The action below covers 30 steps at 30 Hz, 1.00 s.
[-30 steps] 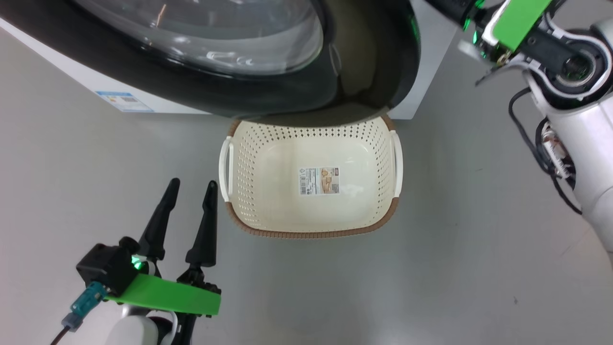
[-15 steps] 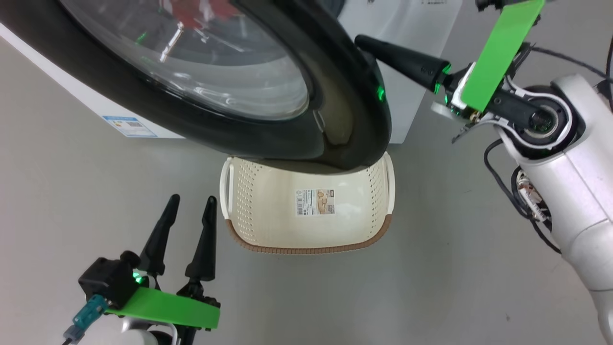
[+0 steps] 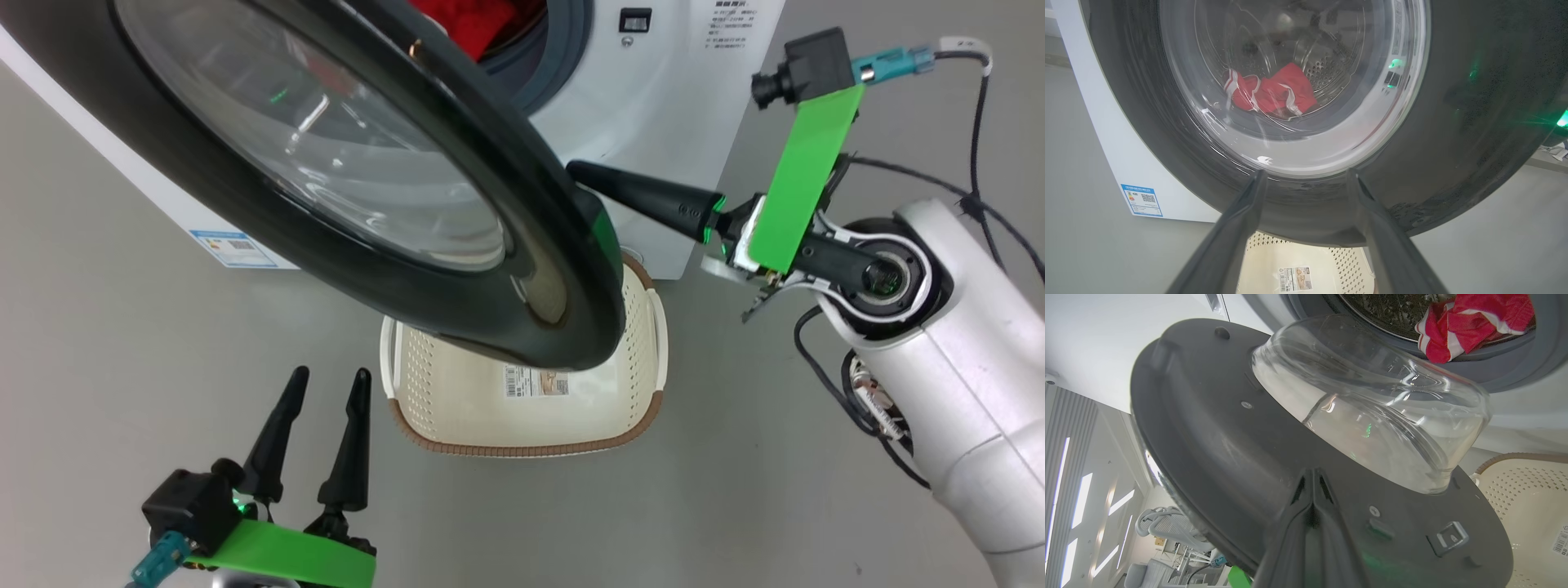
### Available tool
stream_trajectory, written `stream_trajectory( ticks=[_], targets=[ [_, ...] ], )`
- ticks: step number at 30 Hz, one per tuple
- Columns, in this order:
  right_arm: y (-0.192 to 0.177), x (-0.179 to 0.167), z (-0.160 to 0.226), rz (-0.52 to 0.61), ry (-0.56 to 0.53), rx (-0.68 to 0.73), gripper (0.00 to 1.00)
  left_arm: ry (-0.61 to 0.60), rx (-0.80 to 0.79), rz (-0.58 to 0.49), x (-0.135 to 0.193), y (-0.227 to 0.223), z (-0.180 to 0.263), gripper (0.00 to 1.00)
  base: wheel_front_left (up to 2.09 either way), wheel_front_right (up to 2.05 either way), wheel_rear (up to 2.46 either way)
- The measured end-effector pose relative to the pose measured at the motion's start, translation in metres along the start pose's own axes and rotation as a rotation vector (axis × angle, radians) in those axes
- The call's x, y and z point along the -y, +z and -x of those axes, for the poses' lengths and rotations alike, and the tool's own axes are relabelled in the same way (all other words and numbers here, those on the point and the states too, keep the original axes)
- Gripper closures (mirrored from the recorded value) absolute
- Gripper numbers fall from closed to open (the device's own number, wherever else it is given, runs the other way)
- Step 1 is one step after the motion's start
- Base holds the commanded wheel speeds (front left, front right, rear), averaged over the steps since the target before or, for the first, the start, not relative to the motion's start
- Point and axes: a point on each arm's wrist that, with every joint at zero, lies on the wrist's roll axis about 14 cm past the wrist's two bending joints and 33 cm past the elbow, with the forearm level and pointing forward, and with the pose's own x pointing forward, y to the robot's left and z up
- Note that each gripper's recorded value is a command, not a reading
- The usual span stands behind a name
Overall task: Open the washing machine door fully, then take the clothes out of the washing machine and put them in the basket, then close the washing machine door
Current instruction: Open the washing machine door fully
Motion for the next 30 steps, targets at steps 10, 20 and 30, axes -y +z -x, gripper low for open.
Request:
stream_trajectory(
  ticks=[10,20,30],
  targets=[
    [-0.042,-0.015,-0.004,-0.015,0.028,-0.099,1.0,0.009,0.013,-0.002,-0.001,0.006,0.015,0.0,0.0,0.0,0.0],
    [-0.046,-0.017,-0.005,0.008,0.017,-0.095,1.0,0.014,0.035,-0.002,-0.003,0.013,0.018,0.0,0.0,0.0,0.0],
    [-0.046,0.005,0.014,-0.035,-0.052,0.003,1.0,0.009,0.039,0.004,0.0,0.014,0.02,0.0,0.0,0.0,0.0]
  ],
)
